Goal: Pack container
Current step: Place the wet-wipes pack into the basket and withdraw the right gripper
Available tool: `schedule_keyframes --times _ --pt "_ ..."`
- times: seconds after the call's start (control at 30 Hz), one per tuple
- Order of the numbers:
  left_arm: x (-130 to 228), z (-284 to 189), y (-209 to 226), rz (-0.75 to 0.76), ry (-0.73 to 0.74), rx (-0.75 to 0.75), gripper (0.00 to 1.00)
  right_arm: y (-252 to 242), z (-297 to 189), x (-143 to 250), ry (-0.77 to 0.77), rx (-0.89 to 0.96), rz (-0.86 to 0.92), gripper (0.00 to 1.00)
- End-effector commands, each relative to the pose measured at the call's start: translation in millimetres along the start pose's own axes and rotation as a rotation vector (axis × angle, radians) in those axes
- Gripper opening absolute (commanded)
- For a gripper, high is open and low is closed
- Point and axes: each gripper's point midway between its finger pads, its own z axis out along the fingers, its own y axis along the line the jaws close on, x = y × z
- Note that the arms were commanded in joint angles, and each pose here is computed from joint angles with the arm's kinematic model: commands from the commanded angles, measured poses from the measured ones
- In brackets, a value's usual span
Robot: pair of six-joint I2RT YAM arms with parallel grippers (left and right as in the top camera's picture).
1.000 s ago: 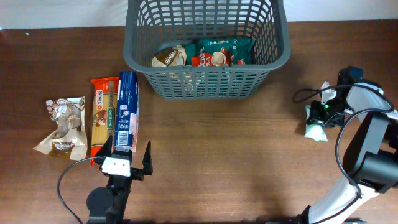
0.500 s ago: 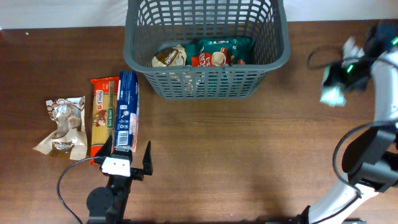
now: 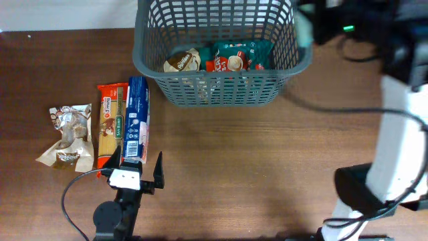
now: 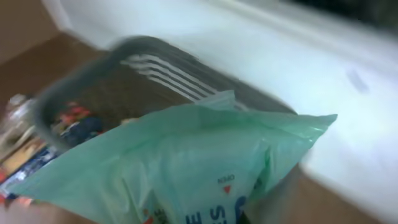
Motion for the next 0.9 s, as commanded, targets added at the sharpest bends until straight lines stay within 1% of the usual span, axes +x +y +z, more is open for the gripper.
schedule_keyframes --times 0.0,0.07,0.17,0.27,0.37,0.47,0.63,0.8,0.87 --pt "1.0 0.2 -1.6 -0.006 -0.002 0.009 0.99 41.2 52.5 -3.9 0.017 -0.076 -0.303 0.04" --pt "1.0 0.2 -1.6 -0.006 -0.002 0.009 0.99 54.3 85.8 0.2 0.033 -0.098 -0.402 0.04" --pt "1.0 0.2 -1.6 -0.006 -0.002 0.009 0.99 62.6 138.7 11.4 0.054 -0.114 -0.455 0.04" --pt "1.0 0.2 -1.6 -0.006 -0.002 0.009 0.99 68.0 188.0 31.2 0.074 -0.167 -0.433 0.04" --pt "1.0 0.2 -1.6 -0.006 -0.002 0.009 0.99 75.9 229.3 53.1 0.089 -0.236 -0.354 0.03" --pt "1.0 0.2 -1.6 -0.006 -0.002 0.009 0.99 76.9 257.7 75.2 0.125 -0.255 -0.330 0.04" --pt "1.0 0.2 -1.6 -0.006 -0.002 0.009 0.99 77.8 286.2 103.9 0.174 -0.275 -0.315 0.04" --pt "1.0 0.2 -1.6 -0.006 -0.002 0.009 0.99 78.3 307.0 128.3 0.216 -0.290 -0.297 0.04" --pt "1.0 0.2 -1.6 -0.006 -0.002 0.009 0.99 78.3 309.9 131.1 0.219 -0.291 -0.297 0.04"
